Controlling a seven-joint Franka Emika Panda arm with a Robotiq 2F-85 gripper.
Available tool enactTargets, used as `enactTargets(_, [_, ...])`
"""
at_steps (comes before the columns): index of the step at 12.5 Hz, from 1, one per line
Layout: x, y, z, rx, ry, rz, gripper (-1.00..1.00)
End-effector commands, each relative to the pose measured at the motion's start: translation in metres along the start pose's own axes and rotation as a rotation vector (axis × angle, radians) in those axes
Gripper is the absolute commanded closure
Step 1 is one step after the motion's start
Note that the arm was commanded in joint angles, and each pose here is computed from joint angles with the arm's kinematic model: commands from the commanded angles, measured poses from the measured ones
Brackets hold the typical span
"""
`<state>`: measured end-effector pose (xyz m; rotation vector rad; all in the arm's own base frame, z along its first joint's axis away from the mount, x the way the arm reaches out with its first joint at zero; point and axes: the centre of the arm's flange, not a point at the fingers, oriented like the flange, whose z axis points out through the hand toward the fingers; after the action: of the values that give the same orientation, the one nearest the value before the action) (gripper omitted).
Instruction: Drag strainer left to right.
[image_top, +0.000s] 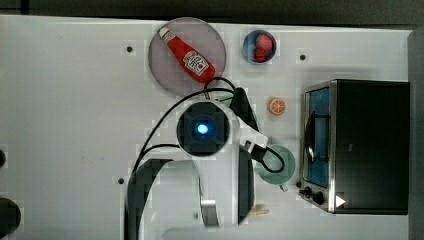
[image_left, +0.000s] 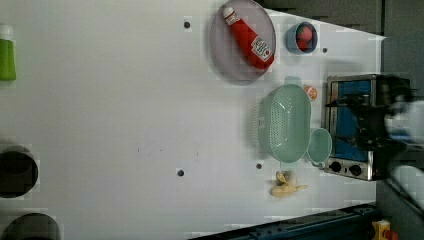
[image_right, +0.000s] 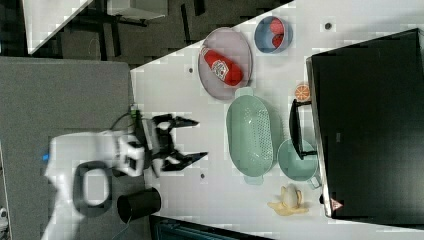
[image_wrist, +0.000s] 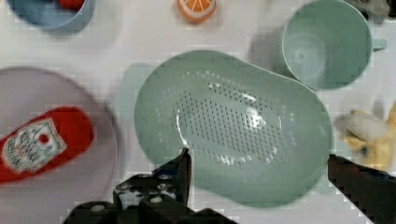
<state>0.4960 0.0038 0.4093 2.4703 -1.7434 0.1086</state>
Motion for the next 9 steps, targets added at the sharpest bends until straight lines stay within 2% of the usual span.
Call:
enactTargets(1, [0.014,0.016,-0.040,0.021,-0.122,-0.190,-1.00])
enactTargets(3, [0.017,0.025,-0.097,0.090,-0.098,-0.291,-1.00])
enactTargets(6, [0.014,0.053,-0.157,0.034,-0.129,-0.298,-1.00])
enactTargets(9, [0.020,0.063,-0.188,0.035,-0.132,-0.309,-1.00])
